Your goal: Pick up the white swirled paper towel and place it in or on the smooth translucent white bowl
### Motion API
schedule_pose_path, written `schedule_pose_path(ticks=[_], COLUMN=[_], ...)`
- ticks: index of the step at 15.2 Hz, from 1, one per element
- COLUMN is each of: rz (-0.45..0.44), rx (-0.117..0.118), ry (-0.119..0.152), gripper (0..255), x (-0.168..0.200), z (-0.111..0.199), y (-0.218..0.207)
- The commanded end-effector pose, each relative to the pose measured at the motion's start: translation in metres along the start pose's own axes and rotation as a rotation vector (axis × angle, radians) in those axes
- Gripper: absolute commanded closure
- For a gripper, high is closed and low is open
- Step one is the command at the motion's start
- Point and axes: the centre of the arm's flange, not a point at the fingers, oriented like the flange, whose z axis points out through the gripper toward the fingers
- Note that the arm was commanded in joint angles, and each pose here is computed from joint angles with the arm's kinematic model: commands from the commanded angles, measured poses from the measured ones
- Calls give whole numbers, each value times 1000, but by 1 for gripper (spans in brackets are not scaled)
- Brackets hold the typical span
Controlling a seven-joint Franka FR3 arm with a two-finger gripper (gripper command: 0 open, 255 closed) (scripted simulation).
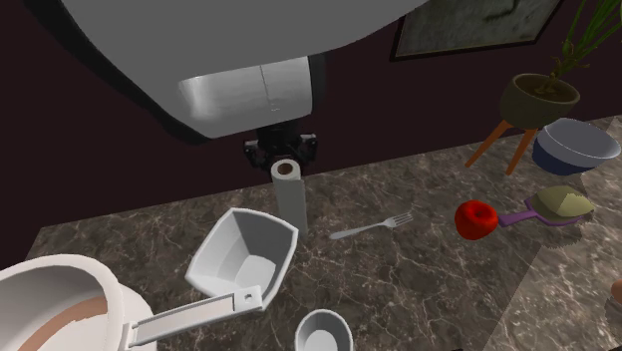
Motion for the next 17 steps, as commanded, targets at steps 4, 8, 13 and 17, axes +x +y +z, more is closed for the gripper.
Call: schedule_pose_path(ticks=[4, 8, 13, 17], rz=[0, 0, 0, 0], rx=[0, 0, 0, 0], ry=[0, 0, 0, 0], gripper=[255, 255, 255, 255], x=[1, 2, 3, 3], z=[-26, -47, -73, -94], y=[3, 4, 5, 6])
